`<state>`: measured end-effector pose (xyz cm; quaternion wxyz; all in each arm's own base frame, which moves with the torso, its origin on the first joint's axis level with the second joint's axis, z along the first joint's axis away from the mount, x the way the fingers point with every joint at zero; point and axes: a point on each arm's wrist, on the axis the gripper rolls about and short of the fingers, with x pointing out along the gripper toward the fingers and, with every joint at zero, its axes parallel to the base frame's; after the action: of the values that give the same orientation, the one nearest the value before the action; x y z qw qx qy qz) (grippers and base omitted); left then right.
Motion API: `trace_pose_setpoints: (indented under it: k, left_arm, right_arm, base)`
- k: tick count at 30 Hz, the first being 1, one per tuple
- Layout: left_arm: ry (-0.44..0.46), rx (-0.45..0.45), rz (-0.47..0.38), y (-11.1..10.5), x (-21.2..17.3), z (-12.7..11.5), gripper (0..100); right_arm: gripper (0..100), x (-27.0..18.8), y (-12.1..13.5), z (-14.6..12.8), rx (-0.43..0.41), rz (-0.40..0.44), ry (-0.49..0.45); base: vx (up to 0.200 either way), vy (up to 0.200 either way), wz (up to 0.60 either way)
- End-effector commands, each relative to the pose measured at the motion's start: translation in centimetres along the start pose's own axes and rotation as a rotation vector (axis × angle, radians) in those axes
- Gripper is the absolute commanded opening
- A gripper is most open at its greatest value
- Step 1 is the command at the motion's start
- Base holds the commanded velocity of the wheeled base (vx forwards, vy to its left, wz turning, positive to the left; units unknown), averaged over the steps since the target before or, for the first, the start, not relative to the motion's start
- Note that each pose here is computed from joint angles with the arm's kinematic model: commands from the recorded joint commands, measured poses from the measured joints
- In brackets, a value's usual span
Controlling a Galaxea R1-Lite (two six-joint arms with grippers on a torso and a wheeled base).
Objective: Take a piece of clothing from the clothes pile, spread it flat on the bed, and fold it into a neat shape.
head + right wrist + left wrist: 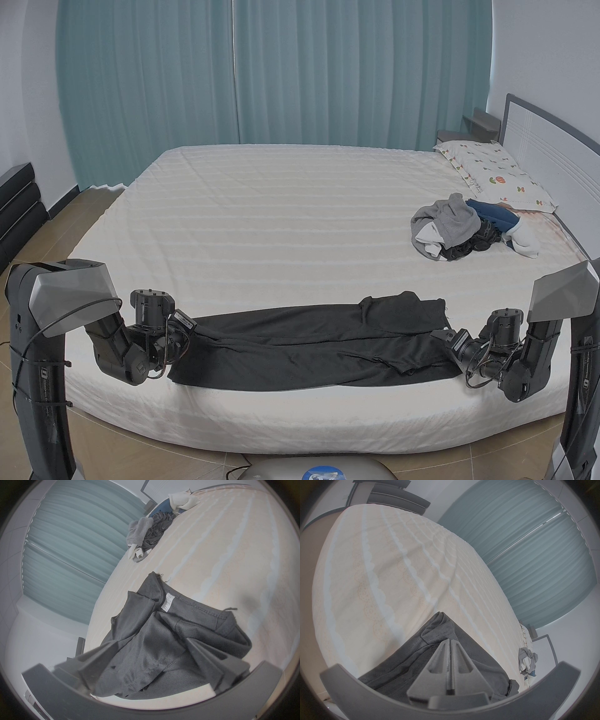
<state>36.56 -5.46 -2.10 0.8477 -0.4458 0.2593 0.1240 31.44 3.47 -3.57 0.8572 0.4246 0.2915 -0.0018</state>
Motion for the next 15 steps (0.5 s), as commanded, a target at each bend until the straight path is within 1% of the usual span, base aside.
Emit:
trace_pose_setpoints:
  k: [1, 13, 15]
  left_arm:
    - [0.001, 0.000, 0.003, 0.1, 0.0, 0.0, 0]
    - [0.001, 0.000, 0.003, 0.1, 0.0, 0.0, 0]
    - [0.001, 0.000, 0.003, 0.1, 0.0, 0.0, 0]
  right_arm:
    - [0, 0.7, -0.8, -0.5, 0.002, -0.017, 0.014]
    - [0, -0.3, -0.8, -0.7, 0.004, -0.016, 0.003]
    - [0, -0.7, -0.5, -0.5, 0.003, -0.003, -0.007]
  base:
    - [0.000, 0.000, 0.00]
    - [0.000, 0.000, 0.00]
    - [0.000, 0.000, 0.00]
